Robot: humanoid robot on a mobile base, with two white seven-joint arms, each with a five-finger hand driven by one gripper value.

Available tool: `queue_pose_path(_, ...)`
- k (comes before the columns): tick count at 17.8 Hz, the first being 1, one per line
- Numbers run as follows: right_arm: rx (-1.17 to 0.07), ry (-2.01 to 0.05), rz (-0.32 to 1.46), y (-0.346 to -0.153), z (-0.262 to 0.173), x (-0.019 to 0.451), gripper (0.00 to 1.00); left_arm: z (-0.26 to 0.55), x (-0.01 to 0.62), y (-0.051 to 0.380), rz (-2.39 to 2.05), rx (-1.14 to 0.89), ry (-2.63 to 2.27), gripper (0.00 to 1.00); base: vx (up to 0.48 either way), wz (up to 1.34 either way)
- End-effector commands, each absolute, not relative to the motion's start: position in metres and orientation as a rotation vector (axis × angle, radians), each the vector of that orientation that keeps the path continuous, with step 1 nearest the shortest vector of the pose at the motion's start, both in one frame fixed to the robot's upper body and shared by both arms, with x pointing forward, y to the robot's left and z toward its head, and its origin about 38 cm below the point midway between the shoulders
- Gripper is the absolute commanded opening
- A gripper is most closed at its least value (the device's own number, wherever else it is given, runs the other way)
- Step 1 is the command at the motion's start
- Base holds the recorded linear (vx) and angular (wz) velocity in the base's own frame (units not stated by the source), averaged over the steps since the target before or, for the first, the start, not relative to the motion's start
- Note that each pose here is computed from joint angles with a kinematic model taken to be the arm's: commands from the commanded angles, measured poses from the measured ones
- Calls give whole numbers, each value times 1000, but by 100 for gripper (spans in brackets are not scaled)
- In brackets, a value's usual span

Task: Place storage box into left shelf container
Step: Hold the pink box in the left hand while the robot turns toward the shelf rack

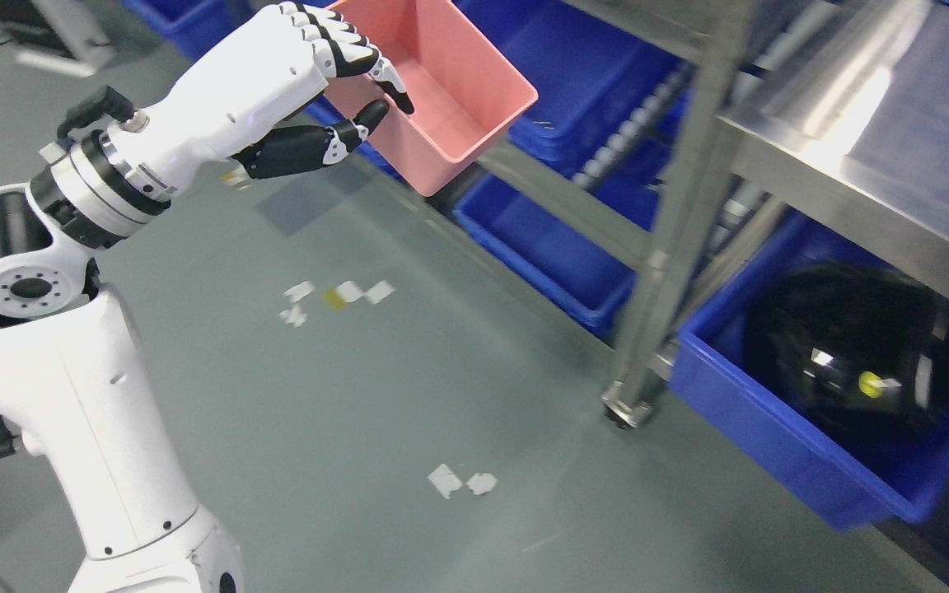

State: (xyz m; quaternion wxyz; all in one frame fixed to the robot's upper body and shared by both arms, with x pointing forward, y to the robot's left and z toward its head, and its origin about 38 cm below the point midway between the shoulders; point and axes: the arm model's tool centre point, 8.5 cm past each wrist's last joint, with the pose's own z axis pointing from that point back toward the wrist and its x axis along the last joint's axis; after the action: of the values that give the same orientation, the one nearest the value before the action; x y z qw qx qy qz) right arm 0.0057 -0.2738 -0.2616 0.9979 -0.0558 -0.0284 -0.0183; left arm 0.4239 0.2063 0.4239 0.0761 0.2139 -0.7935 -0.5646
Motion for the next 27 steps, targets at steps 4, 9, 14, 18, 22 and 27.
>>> queue_pose_path(4, -124, -93, -35, -285, -260, 24, 99, 413, 424, 199, -1735, 609, -2357, 0, 183, 1550)
queue_pose_path(9, -124, -93, -35, -285, -260, 24, 99, 399, 424, 228, -1619, 635, -2339, 0, 275, 1267)
queue_pose_path(14, -124, -93, -35, -285, -260, 24, 99, 380, 423, 248, -1546, 634, -2303, 0, 364, 612)
queue_pose_path(18, -124, -93, -35, -285, -260, 24, 99, 378, 422, 255, -1510, 646, -2306, 0, 357, -3)
queue_pose_path(22, -124, -93, -35, -285, -260, 24, 99, 354, 421, 259, -1500, 606, -2259, 0, 359, -161)
queue_pose_path(27, -124, -93, -35, -285, -260, 24, 99, 343, 422, 254, -1520, 571, -2239, 0, 383, -39)
